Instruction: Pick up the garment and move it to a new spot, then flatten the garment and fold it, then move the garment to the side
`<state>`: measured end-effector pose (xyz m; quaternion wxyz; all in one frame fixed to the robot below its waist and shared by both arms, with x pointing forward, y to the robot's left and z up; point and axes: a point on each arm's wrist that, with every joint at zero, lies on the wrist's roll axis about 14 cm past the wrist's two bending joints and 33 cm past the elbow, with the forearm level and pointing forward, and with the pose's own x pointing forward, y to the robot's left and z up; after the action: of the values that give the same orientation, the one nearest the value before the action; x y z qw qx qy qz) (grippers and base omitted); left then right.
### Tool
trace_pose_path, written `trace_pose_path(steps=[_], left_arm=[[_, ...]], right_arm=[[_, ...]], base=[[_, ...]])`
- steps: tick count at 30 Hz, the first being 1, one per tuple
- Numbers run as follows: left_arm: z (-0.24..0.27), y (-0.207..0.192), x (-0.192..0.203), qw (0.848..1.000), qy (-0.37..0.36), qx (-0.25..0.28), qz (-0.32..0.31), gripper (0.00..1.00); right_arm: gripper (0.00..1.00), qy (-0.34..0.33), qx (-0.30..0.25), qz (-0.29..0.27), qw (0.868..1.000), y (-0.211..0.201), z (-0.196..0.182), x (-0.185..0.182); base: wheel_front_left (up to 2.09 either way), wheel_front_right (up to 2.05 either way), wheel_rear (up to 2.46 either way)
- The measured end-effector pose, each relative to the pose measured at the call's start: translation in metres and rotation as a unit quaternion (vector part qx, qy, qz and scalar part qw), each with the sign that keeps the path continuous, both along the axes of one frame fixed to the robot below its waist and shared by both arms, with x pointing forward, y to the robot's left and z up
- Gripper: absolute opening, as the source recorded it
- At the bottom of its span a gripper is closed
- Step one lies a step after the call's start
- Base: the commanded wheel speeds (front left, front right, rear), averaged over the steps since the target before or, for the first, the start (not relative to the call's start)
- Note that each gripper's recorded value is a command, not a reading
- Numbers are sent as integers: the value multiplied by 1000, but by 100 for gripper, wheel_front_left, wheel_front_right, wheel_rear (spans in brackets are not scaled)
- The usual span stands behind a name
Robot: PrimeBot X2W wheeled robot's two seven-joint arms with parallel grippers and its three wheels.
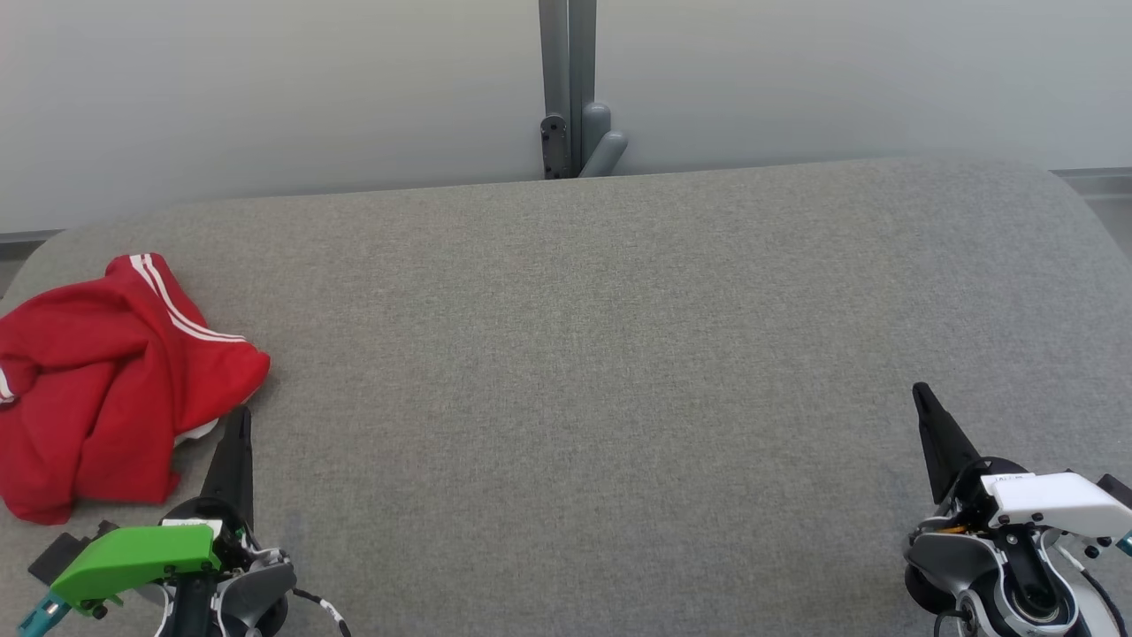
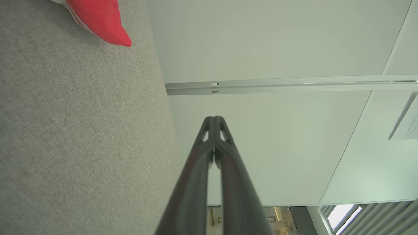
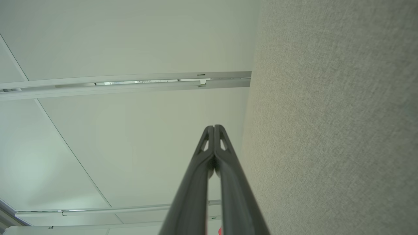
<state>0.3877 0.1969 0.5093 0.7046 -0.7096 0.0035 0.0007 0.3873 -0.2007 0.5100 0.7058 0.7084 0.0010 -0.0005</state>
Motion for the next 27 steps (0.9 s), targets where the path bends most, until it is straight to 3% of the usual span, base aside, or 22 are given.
trace_pose_path(steps=[27], left_arm=[[0,0,0,1000,0,0,0,0]], right_arm=[[0,0,0,0,1000,0,0,0]], base=[[0,0,0]])
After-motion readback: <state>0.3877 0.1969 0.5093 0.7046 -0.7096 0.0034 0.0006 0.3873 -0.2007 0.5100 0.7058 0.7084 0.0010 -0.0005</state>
